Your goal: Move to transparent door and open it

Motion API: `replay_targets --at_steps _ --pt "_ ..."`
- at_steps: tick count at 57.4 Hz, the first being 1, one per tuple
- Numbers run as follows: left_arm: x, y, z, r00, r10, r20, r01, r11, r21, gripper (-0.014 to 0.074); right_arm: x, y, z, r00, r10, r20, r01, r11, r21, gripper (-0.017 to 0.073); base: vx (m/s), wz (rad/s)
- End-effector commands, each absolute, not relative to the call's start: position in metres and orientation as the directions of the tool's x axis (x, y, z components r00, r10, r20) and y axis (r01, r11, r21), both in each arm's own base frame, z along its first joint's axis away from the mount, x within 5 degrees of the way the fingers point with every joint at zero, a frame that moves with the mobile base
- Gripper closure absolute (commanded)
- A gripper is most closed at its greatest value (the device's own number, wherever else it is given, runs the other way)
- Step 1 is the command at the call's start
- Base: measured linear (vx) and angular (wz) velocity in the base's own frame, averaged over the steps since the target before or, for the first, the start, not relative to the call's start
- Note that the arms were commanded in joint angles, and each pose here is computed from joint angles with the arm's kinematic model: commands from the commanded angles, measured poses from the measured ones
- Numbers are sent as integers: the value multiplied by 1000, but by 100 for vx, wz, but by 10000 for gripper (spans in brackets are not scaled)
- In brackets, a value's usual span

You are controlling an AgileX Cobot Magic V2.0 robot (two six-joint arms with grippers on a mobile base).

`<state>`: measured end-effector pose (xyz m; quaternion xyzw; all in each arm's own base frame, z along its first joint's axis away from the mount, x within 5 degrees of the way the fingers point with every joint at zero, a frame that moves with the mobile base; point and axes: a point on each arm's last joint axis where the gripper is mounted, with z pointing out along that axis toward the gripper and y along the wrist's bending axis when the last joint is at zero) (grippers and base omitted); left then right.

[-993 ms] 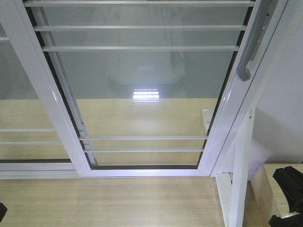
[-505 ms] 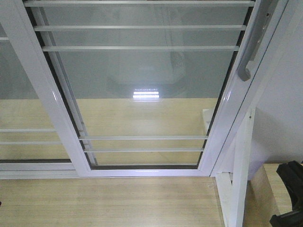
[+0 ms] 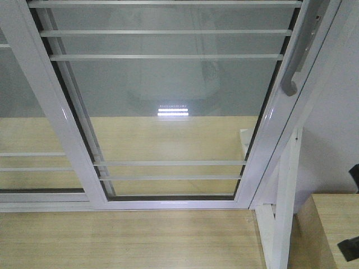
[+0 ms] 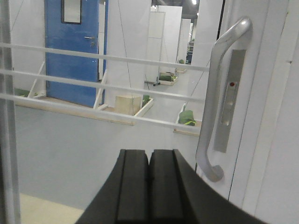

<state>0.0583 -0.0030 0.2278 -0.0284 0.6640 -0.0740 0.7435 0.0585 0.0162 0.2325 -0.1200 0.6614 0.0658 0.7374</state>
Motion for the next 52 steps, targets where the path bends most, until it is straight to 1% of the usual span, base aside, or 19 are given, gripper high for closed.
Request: replay_targets --at_steps 1,6,10,13,18,24,29,35,46,52 --pt "55 -2 274 256 -132 -958 77 990 -116 590 57 15 279 216 -59 -975 -238 965 -111 566 0 0" --pt "61 -2 303 255 -132 -958 79 990 -115 590 64 17 310 189 -65 -980 -237 965 -110 566 0 0" --pt "75 -3 322 227 -129 -965 76 990 -115 590 73 19 336 181 -68 -981 -236 966 -110 566 0 0" --pt "90 -4 337 202 -124 -971 73 991 -112 590 82 21 355 188 -70 -980 -234 966 -114 566 0 0" --pt "117 -6 359 162 -122 -979 68 991 -112 590 104 27 373 159 -85 -984 -237 964 -122 566 0 0" --pt "151 -9 373 105 -119 -987 62 992 -112 590 130 34 385 123 -114 -986 -240 960 -141 566 0 0" --pt "173 -10 377 70 -118 -991 59 992 -114 590 147 39 389 139 -110 -984 -243 960 -141 566 0 0" --pt "189 -11 377 39 -117 -992 55 992 -115 589 163 44 384 136 -104 -985 -250 959 -136 566 0 0" --pt "198 -12 369 -7 -99 -995 53 994 -99 566 176 48 375 90 -117 -989 -256 957 -137 562 0 0" --pt "198 -13 368 -18 -99 -995 54 994 -99 531 177 48 373 69 -124 -990 -258 956 -138 533 0 0"
